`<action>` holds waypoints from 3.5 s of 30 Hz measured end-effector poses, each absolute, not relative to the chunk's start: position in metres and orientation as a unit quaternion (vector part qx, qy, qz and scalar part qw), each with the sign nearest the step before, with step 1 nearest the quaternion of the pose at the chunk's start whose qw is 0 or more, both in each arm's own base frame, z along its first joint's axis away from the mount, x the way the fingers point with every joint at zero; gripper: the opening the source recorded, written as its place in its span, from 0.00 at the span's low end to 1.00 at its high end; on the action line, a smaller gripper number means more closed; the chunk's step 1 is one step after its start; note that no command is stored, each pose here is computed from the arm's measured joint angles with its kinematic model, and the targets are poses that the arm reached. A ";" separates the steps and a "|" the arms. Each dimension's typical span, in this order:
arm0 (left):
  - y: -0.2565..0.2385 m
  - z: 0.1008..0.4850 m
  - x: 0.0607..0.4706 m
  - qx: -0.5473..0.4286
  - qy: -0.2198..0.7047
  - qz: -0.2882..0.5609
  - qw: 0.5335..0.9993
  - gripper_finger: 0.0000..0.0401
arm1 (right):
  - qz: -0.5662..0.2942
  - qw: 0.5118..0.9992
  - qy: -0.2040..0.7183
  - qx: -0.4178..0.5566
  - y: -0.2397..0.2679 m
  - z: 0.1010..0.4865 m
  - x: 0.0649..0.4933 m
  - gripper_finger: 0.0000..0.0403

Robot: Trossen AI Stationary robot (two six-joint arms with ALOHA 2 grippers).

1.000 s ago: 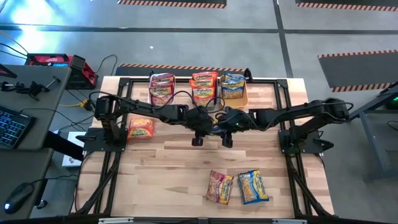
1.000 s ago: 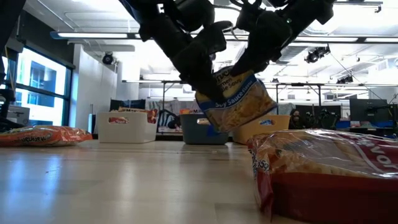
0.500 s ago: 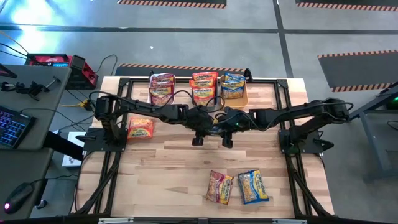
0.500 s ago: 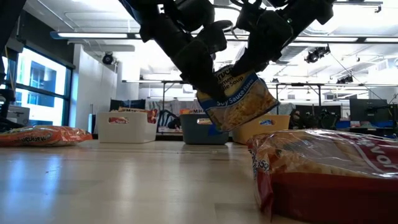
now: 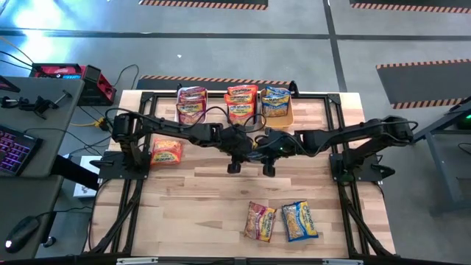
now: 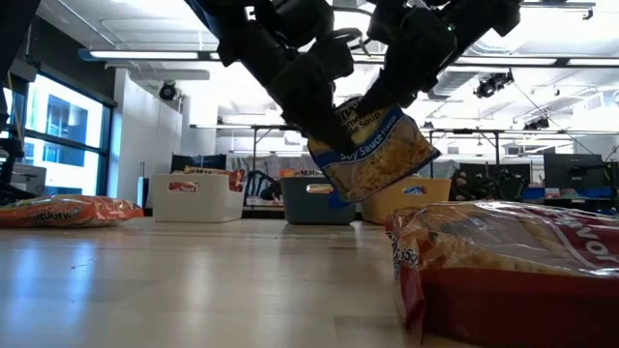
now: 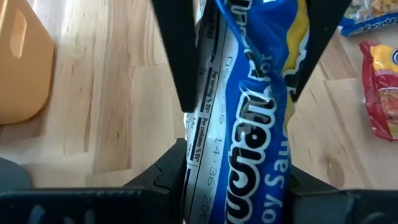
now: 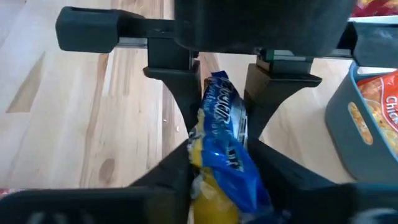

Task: Sort Maruchan noodles
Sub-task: Put the blue noodle pack into the yellow bin

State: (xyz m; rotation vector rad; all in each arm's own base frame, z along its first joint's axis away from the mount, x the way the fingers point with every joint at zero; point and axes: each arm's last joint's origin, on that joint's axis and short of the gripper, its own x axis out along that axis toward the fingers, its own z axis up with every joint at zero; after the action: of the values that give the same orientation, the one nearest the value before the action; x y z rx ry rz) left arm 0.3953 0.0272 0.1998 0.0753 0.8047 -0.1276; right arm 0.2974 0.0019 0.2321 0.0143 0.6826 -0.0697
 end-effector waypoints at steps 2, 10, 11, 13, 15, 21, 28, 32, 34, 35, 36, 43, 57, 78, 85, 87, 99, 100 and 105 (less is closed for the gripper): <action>0.027 0.200 0.395 0.030 0.392 -0.061 0.917 0.28 | -0.030 0.942 0.334 0.006 0.003 0.232 0.297 0.18; 0.026 0.200 0.395 0.034 0.392 -0.065 0.917 0.29 | -0.020 0.942 0.336 -0.004 0.008 0.232 0.297 0.11; 0.026 0.200 0.395 0.035 0.392 -0.064 0.917 0.29 | -0.020 0.941 0.336 -0.004 0.008 0.232 0.297 0.12; 0.026 0.200 0.395 0.035 0.392 -0.064 0.917 0.29 | -0.020 0.941 0.338 -0.004 0.008 0.232 0.297 0.14; 0.026 0.200 0.395 0.036 0.392 -0.064 0.917 0.28 | -0.020 0.941 0.338 -0.004 0.008 0.232 0.297 0.14; 0.027 0.204 0.393 0.042 0.388 -0.061 0.919 0.38 | -0.028 0.941 0.338 -0.020 0.007 0.234 0.294 0.09; 0.030 0.214 0.374 0.060 0.356 -0.027 0.932 0.51 | -0.067 0.933 0.347 -0.074 0.004 0.248 0.278 0.08; 0.031 0.210 0.354 0.053 0.315 -0.017 0.947 0.52 | -0.087 0.931 0.334 -0.121 -0.001 0.263 0.265 0.08; 0.032 0.210 0.345 0.048 0.278 -0.011 0.959 0.52 | -0.101 0.930 0.323 -0.142 -0.006 0.274 0.255 0.08; 0.031 0.209 0.339 0.043 0.266 -0.008 0.963 0.52 | -0.111 0.928 0.321 -0.152 -0.010 0.279 0.250 0.08; 0.031 0.208 0.334 0.042 0.253 -0.006 0.966 0.52 | -0.121 0.927 0.317 -0.162 -0.015 0.284 0.245 0.08; 0.031 0.202 0.307 0.018 0.182 0.012 0.983 0.52 | -0.142 0.919 0.302 -0.212 -0.067 0.281 0.197 0.07; 0.032 0.197 0.302 0.016 0.175 0.021 0.984 0.52 | -0.084 0.956 0.245 -0.136 -0.174 0.236 0.172 0.07; 0.032 0.197 0.302 0.030 0.173 0.020 0.984 0.52 | -0.040 0.963 0.233 -0.133 -0.220 0.184 0.180 0.07; 0.032 0.197 0.302 0.030 0.173 0.020 0.984 0.52 | -0.108 0.947 0.281 -0.110 -0.223 0.180 0.177 0.20; 0.032 0.197 0.302 0.030 0.173 0.020 0.984 0.52 | -0.125 0.941 0.295 -0.110 -0.224 0.179 0.176 0.25; 0.032 0.197 0.302 0.027 0.173 0.020 0.984 0.52 | -0.196 0.917 0.332 -0.097 -0.226 0.178 0.174 0.43; 0.032 0.197 0.302 0.026 0.173 0.020 0.984 0.52 | -0.203 0.915 0.335 -0.096 -0.227 0.178 0.174 0.45; 0.032 0.197 0.302 0.027 0.173 0.020 0.984 0.52 | -0.220 0.908 0.342 -0.099 -0.224 0.180 0.177 0.53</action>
State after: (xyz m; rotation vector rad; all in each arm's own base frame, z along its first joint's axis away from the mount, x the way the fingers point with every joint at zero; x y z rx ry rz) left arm 0.3024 0.0319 0.1972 0.0534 0.3470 0.0400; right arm 0.1765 -0.2242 0.1799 -0.2053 0.7054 -0.4549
